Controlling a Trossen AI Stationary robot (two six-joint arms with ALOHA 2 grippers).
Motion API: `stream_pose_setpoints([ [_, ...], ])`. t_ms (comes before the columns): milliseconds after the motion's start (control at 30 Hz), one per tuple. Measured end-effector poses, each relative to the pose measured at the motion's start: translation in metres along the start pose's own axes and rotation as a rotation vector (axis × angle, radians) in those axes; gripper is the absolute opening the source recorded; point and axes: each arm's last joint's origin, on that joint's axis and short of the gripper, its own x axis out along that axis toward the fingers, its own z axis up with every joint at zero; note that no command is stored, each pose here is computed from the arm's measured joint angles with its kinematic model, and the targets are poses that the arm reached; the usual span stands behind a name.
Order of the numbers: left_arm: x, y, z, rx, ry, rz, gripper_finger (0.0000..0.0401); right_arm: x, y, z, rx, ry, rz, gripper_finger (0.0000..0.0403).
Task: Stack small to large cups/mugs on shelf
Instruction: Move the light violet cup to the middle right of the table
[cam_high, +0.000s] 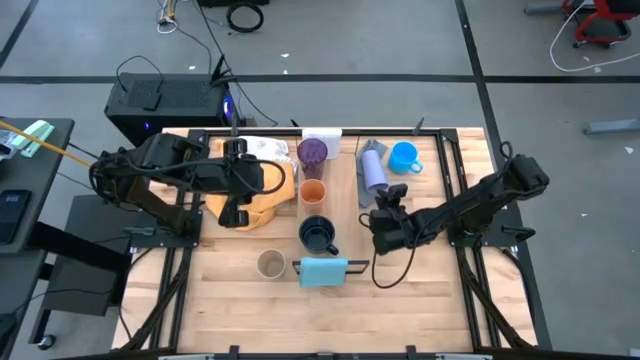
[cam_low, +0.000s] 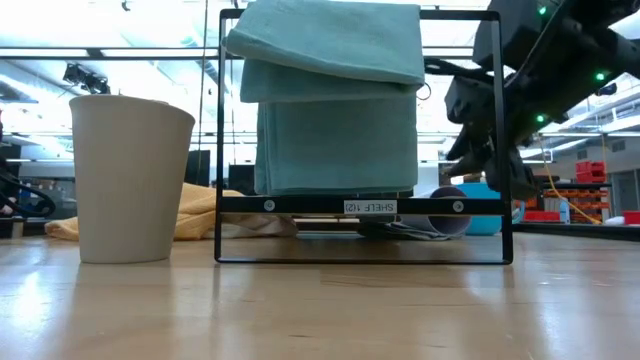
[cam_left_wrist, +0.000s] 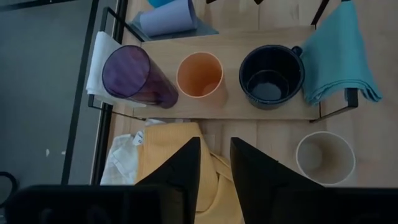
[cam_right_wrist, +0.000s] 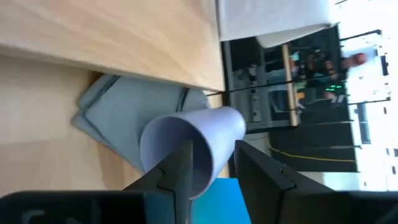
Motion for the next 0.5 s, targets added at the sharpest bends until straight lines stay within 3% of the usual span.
stream_pose_setpoints([
  [133,0.000,0.000,0.000,0.016,0.000,0.000,0.0097,-0.005,-0.002,0.003,0.011,-0.025,-0.009,0.0127],
  [500,0.001,0.001,0.000,0.006,0.003,0.003,0.0101,-0.007,-0.013,0.000,0.059,-0.022,0.204,0.0154],
])
